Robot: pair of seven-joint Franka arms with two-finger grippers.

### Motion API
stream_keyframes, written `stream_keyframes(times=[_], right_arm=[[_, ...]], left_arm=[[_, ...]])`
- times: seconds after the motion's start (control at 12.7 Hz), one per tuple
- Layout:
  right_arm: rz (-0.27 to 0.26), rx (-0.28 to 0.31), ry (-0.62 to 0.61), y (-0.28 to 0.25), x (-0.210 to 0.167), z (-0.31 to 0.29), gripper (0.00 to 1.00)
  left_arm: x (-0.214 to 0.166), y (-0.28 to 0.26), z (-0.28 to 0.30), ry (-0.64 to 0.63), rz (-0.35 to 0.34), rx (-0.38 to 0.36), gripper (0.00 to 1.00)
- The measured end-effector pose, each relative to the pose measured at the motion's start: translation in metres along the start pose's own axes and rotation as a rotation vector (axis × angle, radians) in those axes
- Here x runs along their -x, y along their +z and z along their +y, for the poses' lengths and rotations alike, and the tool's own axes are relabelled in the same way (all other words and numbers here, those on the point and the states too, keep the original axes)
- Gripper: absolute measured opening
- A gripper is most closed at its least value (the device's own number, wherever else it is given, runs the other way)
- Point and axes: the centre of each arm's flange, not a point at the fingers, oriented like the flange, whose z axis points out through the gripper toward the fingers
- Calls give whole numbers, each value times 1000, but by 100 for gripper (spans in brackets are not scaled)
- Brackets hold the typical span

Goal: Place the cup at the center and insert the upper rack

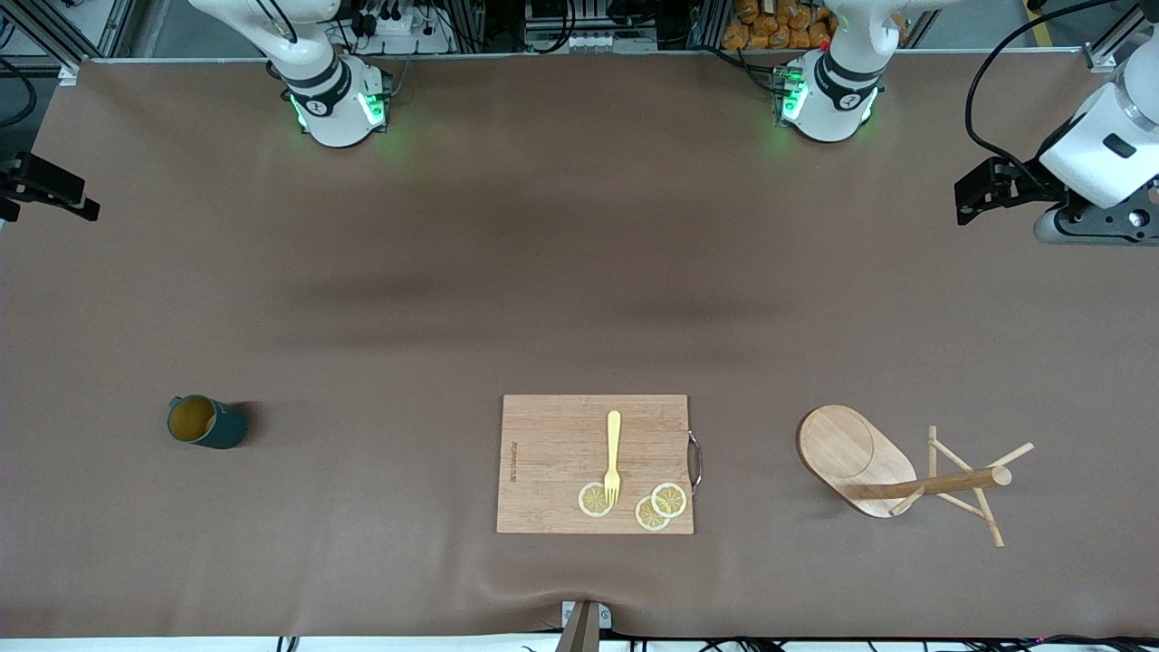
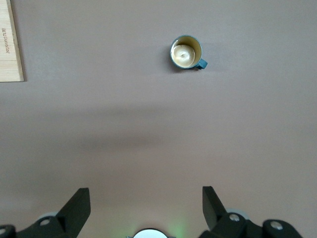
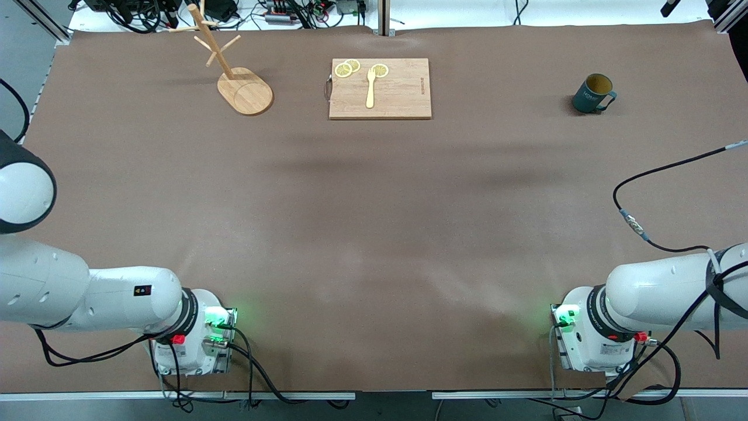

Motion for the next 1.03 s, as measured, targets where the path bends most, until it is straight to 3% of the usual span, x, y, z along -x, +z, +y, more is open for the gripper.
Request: stream_keyframes(times=[0.71,1.03], right_arm=[[-21,-2,-65,10,-6,2,100],[-75,-8,-127,60,-44,15,100]], left_arm=[[0,0,-15,-28,-4,2,100],[0,0,-11,-21,-4,2,100]])
